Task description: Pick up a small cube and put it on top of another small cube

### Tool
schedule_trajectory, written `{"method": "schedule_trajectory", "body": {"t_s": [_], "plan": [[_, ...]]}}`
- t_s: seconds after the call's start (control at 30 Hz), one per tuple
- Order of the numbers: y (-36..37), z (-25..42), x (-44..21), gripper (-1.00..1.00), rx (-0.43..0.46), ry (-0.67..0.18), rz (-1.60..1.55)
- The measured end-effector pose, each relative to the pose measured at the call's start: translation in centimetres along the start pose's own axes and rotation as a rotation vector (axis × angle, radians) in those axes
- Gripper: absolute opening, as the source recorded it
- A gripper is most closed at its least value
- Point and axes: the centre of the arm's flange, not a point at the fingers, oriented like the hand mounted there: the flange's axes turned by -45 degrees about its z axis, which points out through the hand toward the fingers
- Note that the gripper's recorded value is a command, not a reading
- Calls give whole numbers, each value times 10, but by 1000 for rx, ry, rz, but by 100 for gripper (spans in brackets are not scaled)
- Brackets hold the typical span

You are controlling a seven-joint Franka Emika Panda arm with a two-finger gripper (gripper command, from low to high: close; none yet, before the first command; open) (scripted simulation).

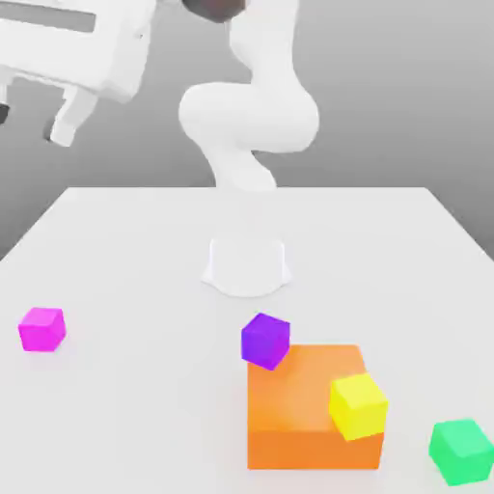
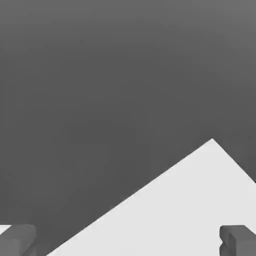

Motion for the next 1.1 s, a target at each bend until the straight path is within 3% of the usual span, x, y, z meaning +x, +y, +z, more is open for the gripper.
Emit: {"method": "schedule_trajectory", "body": {"t_s": [0.3, 0.6, 0.97, 1.1], "plan": [[84, 107, -28, 0, -117, -158, 254], [167, 187, -87, 0, -176, -308, 531], [235, 243, -178, 0, -165, -457, 891], [237, 261, -190, 0, -153, -462, 929]]}}
